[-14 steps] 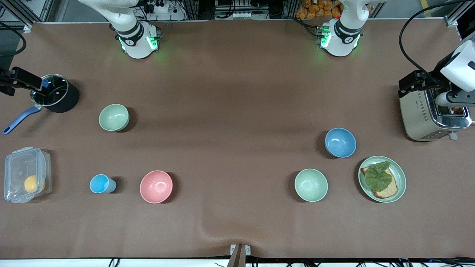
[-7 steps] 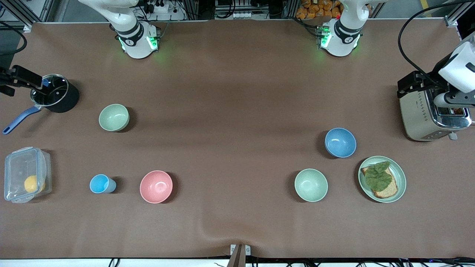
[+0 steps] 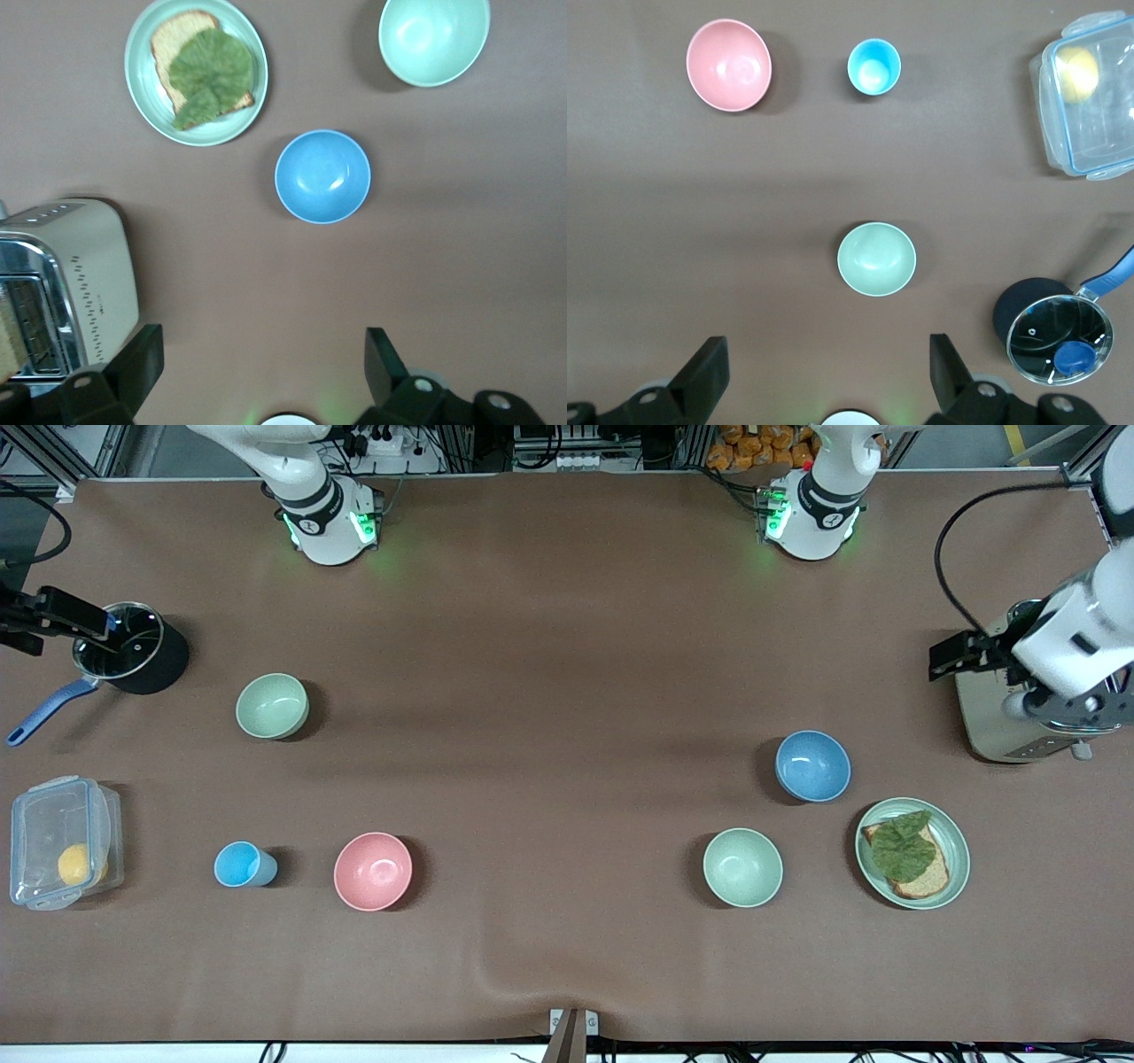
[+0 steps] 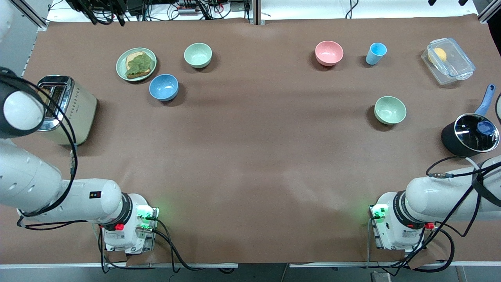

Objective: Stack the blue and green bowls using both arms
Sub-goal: 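Reach the left gripper to the blue bowl while the right gripper reaches the green bowl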

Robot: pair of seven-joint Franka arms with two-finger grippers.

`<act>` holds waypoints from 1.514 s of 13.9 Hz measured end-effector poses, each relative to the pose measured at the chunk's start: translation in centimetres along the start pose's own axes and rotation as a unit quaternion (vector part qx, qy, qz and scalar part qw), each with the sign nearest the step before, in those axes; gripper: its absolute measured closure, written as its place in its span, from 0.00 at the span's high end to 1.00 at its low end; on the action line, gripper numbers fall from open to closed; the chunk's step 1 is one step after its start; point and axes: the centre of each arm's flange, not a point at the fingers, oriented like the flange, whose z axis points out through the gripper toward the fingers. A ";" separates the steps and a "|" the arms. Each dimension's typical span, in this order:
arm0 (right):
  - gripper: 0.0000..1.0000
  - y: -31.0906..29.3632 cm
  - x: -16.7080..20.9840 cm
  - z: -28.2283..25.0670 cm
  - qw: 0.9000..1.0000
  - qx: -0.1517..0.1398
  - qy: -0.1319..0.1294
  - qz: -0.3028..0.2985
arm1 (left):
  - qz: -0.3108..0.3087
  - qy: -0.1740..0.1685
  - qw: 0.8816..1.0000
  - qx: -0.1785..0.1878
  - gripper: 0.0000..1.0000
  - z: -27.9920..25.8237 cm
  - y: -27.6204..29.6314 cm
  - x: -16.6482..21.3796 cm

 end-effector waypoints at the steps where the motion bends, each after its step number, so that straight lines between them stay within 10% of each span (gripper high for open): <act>1: 1.00 0.4 0.0 0.6 1.000 0.001 -0.007 0.004 | 0.000 -0.019 1.000 -0.002 1.00 2.1 -0.1 1.2; 5: 1.00 2.9 0.0 3.4 1.000 0.006 -0.025 0.011 | -0.003 -0.045 0.999 -0.010 1.00 8.6 -0.8 4.6; 21: 1.00 13.5 -6.8 25.6 0.999 0.048 -0.005 -0.016 | -0.008 0.023 1.000 -0.014 1.00 22.2 -1.2 5.1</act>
